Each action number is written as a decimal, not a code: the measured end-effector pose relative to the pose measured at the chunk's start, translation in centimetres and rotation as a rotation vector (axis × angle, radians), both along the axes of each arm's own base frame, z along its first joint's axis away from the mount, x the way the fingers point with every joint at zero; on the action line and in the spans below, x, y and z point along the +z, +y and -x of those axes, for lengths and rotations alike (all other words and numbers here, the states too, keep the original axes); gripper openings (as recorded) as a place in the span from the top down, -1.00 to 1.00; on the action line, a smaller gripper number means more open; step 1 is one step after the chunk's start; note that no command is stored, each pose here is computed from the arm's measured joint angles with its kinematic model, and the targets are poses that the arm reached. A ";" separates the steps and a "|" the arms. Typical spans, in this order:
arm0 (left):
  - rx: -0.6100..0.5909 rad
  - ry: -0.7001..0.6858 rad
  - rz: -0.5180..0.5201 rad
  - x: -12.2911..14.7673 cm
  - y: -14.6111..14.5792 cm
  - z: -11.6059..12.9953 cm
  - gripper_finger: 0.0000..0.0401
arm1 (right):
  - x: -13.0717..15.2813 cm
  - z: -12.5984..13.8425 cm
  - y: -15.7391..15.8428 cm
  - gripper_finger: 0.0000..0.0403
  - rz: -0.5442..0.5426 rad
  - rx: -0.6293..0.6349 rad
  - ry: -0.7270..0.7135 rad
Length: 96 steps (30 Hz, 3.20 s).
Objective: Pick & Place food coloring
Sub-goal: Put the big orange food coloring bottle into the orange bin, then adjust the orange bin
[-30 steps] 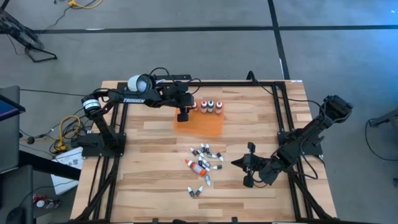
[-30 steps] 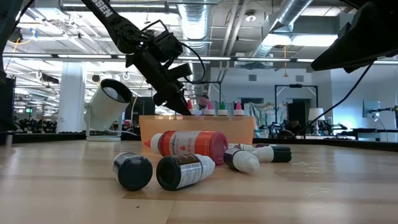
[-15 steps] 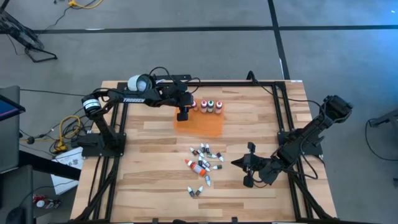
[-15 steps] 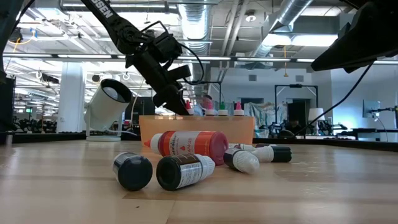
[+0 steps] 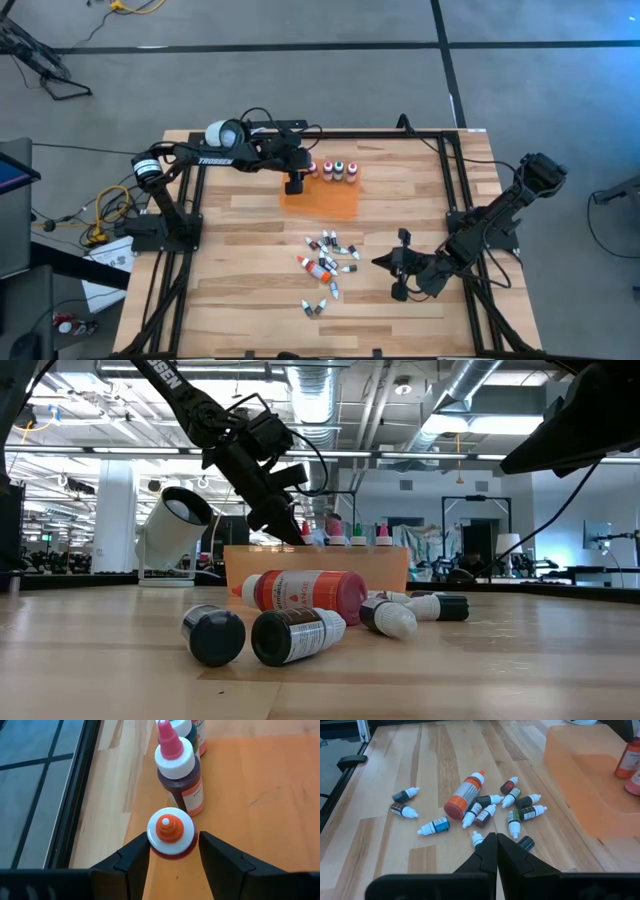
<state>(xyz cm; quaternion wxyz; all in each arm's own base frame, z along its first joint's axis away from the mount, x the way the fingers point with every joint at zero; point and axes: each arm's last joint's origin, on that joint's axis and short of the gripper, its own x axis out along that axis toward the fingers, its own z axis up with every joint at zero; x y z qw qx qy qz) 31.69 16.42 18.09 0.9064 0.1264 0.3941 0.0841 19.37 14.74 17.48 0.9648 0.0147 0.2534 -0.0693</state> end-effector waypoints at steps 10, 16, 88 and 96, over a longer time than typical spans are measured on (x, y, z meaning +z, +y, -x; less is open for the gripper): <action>0.008 -0.012 0.002 0.1 0.0 -0.1 0.19 | 0.0 0.0 0.0 1.00 0.000 0.000 0.000; 0.025 -0.020 0.018 0.1 0.0 -0.1 0.19 | 0.0 0.0 0.0 1.00 0.000 0.000 0.000; 0.153 -0.025 0.190 -3.1 1.1 -0.6 0.38 | 0.1 -0.5 -0.4 1.00 -0.021 -0.012 0.000; 0.167 -0.022 0.187 -3.2 1.2 -0.6 0.38 | 0.1 -0.5 -0.4 1.00 -0.028 -0.013 0.001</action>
